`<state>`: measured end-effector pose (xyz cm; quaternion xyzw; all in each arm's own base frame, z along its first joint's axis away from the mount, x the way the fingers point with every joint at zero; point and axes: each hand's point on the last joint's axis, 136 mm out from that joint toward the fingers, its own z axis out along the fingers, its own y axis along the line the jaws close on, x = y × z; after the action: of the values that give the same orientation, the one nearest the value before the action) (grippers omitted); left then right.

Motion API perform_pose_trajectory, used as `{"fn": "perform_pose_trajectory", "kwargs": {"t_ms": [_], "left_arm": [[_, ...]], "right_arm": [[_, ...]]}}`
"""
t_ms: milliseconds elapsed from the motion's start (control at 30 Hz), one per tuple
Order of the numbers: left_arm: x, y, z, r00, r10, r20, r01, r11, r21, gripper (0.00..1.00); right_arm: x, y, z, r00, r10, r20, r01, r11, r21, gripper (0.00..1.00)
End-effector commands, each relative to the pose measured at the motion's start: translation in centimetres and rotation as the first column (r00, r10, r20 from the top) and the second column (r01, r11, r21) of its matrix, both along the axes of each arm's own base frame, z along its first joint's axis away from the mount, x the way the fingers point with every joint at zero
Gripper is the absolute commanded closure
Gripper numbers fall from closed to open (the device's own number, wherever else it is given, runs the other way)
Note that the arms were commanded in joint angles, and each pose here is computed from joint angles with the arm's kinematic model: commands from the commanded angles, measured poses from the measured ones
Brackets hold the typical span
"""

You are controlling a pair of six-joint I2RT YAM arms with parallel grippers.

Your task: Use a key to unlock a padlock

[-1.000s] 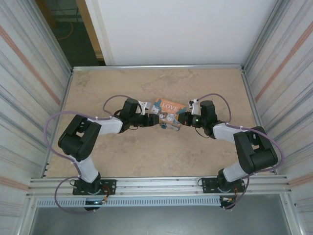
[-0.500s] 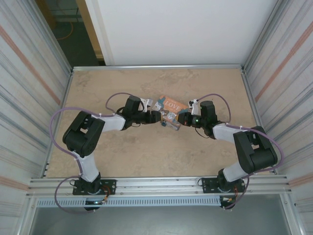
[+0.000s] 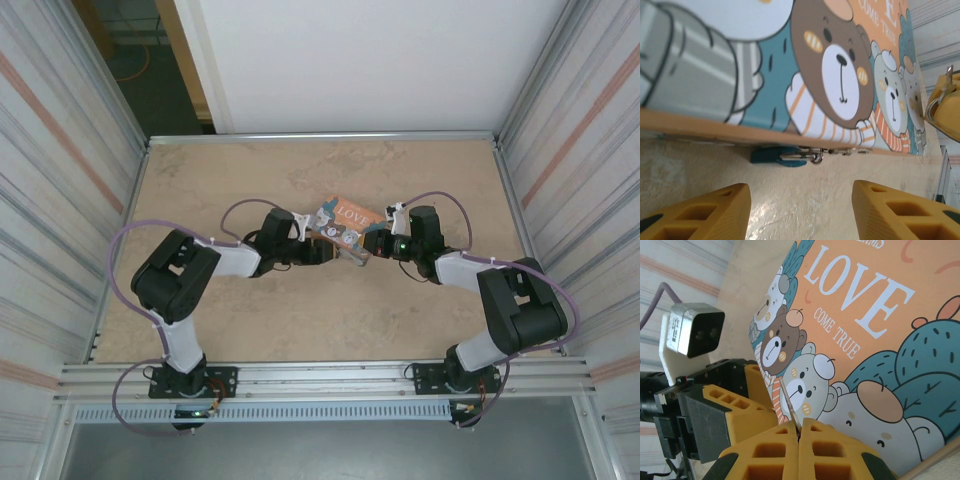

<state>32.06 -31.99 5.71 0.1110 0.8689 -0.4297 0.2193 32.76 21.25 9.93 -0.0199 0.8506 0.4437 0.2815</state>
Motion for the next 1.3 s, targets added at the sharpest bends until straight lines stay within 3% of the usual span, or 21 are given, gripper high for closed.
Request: {"fn": "perform_pose_trajectory", "kwargs": {"t_ms": [0, 600, 900, 1267], "left_arm": [[0.4, -0.7, 0.1, 0.997, -0.014, 0.080, 0.011, 1.000, 0.026, 0.43], [2.3, -1.9, -0.8, 0.989, 0.001, 0.150, -0.012, 0.997, 0.072, 0.44], [2.2, -2.4, -1.4, 0.991, -0.013, 0.137, 0.004, 0.998, 0.066, 0.48], [1.5, -3.6, -2.1, 0.993, -0.038, 0.109, 0.030, 0.997, 0.068, 0.52]], "right_arm": [[-1.3, -0.2, -2.1, 0.998, 0.012, -0.059, -0.015, 0.999, -0.048, 1.00], [0.2, 2.1, 3.5, 0.996, 0.056, 0.074, -0.056, 0.998, -0.003, 1.00], [1.5, 2.7, 0.9, 0.999, 0.048, 0.024, -0.048, 0.999, -0.016, 1.00], [0.5, 2.1, -2.3, 0.998, 0.030, -0.054, -0.033, 0.998, -0.050, 1.00]]}}
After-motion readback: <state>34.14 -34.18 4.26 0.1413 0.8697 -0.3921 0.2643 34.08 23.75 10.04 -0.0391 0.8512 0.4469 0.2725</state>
